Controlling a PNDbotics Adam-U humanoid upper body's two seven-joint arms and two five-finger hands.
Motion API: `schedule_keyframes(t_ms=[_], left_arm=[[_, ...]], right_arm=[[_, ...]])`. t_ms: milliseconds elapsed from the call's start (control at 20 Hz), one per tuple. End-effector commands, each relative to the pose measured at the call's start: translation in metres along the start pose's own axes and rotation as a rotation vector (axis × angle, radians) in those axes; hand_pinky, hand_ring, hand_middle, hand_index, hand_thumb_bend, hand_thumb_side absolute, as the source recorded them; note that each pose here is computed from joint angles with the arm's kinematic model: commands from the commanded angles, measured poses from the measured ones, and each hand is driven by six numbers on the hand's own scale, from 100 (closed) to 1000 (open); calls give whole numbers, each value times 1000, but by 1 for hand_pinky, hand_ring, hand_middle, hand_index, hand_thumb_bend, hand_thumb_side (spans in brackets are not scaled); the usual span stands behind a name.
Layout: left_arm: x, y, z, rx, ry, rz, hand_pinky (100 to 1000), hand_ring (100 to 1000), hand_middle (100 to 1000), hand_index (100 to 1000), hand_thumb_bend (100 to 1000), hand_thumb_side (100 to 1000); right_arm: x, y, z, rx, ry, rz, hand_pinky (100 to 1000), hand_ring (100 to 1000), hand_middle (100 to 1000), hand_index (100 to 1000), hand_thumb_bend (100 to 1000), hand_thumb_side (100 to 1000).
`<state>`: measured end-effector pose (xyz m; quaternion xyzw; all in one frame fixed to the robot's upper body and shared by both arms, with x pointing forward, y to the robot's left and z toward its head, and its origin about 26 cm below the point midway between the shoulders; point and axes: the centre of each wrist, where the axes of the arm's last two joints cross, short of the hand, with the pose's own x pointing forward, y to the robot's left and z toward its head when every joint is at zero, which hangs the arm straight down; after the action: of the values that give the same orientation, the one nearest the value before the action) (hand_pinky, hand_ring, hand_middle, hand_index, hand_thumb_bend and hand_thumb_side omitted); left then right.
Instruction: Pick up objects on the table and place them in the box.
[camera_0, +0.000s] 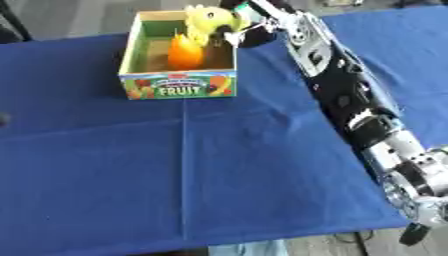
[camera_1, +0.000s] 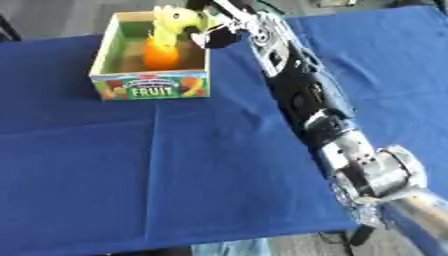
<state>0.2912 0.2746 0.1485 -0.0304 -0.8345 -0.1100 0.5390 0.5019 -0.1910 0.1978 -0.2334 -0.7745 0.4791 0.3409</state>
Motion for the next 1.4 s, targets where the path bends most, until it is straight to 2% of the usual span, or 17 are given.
schedule_keyframes(t_ms=[50,250,350,400,500,650,900,1150,1300,1350,1400], left_arm=[[7,-2,-5,-25,-30,0,748,617,548,750,100,527],[8,-3,-6,-35,-34,3,748,617,548,750,100,527],[8,-3,-7,-39,-37,4,748,617,547,750,100,526],[8,-3,-7,-41,-37,5,748,617,547,749,100,526],[8,-4,-7,-43,-38,6,748,617,547,750,100,526],[7,-3,-7,-44,-35,5,749,617,547,749,100,526],[6,-3,-7,-44,-32,4,749,617,547,750,100,525],[6,-2,-6,-38,-30,2,749,617,547,750,100,526],[6,-1,-5,-33,-29,-1,750,617,547,749,100,526],[6,-1,-5,-32,-28,-2,750,617,547,749,100,526],[6,-1,-5,-30,-27,-2,750,617,547,749,100,527]], right_arm=[[7,-2,-10,-39,30,29,768,672,332,424,100,100],[8,12,-11,-71,98,49,779,701,424,519,100,100],[8,18,-10,-81,121,62,786,723,489,590,210,100],[8,21,-10,-84,130,68,793,742,534,631,317,125],[7,26,-9,-83,148,76,801,765,607,683,449,174],[5,31,-7,-77,155,76,831,826,753,798,497,276],[2,35,-3,-80,161,71,860,877,877,894,582,386],[-3,26,0,-108,170,45,869,884,889,909,613,413],[-7,14,3,-125,175,21,871,885,883,904,613,416],[-9,9,3,-131,176,11,872,884,873,902,578,433],[-10,4,4,-137,176,2,872,882,871,901,612,416]])
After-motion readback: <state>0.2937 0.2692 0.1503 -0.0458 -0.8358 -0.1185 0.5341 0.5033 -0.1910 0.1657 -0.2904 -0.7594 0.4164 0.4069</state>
